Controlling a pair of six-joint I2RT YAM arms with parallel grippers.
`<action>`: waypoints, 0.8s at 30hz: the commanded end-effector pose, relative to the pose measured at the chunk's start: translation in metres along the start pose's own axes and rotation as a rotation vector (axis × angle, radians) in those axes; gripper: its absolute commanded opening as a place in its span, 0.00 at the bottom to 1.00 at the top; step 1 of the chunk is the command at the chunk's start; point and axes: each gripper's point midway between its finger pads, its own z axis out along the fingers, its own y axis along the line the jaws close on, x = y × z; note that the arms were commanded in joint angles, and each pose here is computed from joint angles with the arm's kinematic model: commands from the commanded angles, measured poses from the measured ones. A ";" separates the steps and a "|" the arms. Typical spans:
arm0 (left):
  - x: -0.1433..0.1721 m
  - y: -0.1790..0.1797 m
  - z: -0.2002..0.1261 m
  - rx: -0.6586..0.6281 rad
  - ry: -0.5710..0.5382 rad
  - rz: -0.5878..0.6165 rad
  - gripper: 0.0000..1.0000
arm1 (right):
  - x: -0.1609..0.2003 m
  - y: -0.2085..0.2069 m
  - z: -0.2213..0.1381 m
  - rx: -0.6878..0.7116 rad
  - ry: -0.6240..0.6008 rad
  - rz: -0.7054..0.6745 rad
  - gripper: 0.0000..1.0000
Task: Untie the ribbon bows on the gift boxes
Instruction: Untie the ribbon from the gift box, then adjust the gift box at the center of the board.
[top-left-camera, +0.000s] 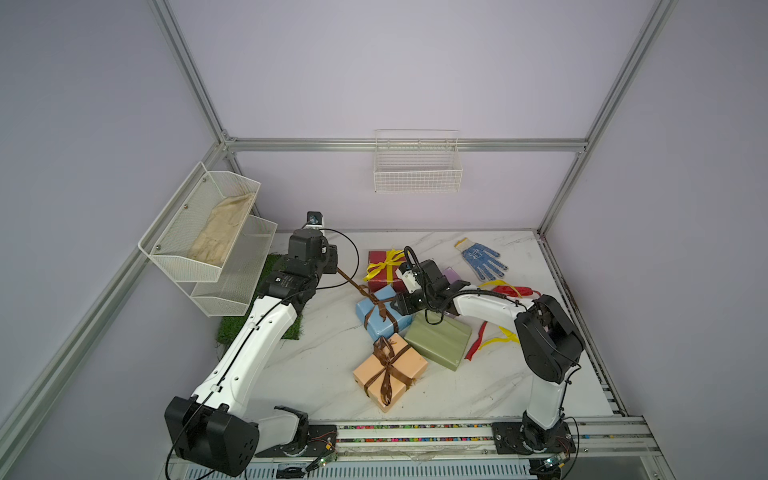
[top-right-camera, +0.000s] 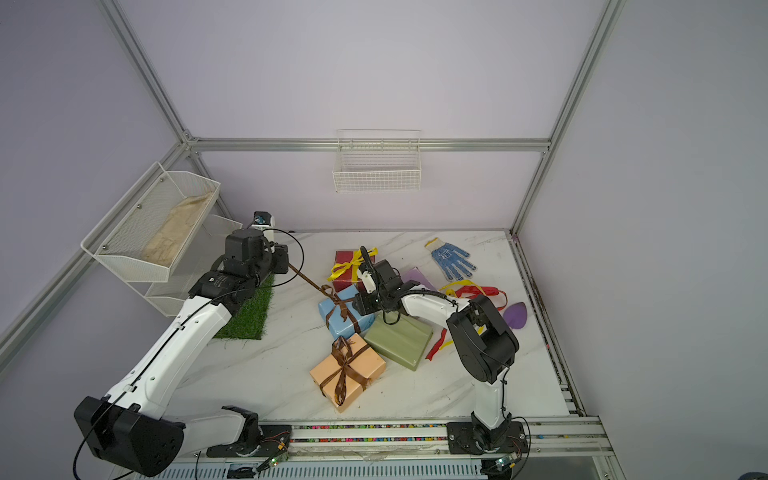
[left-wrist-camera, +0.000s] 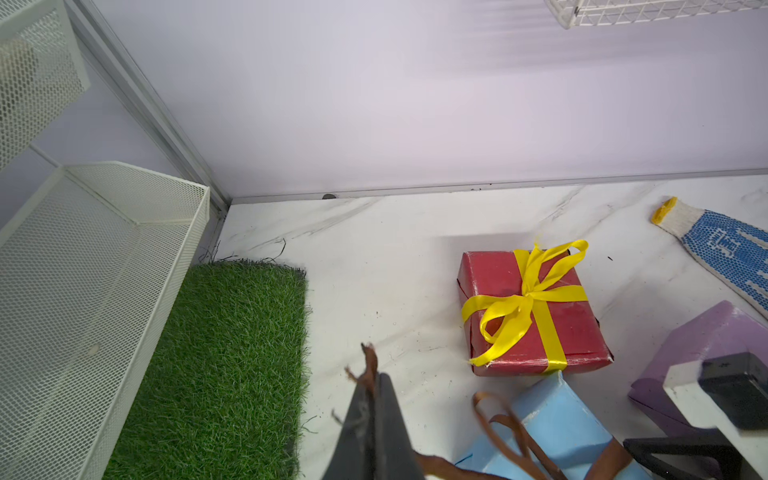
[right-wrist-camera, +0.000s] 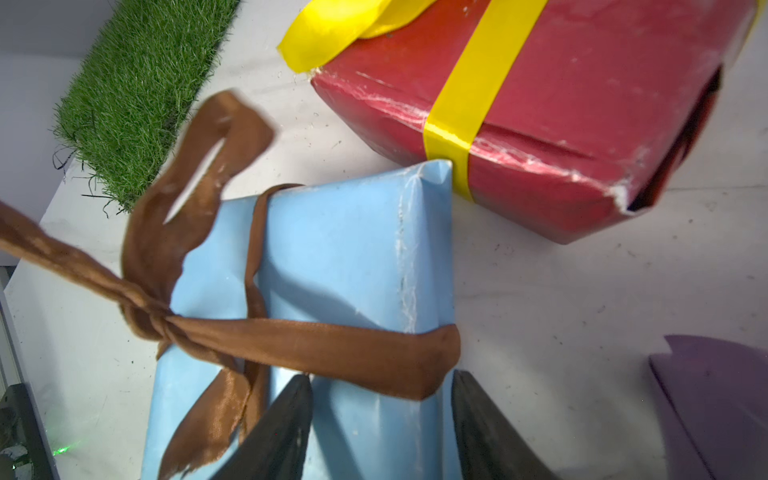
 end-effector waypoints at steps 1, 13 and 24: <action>-0.042 0.017 -0.021 -0.041 -0.131 -0.028 0.01 | 0.070 -0.034 0.018 0.127 0.209 0.024 0.56; 0.025 0.001 0.050 0.014 0.039 -0.060 0.02 | 0.029 -0.012 -0.014 0.082 0.096 -0.030 0.56; 0.063 0.000 0.107 0.057 0.156 -0.126 0.15 | 0.012 0.021 -0.034 0.021 0.053 -0.102 0.55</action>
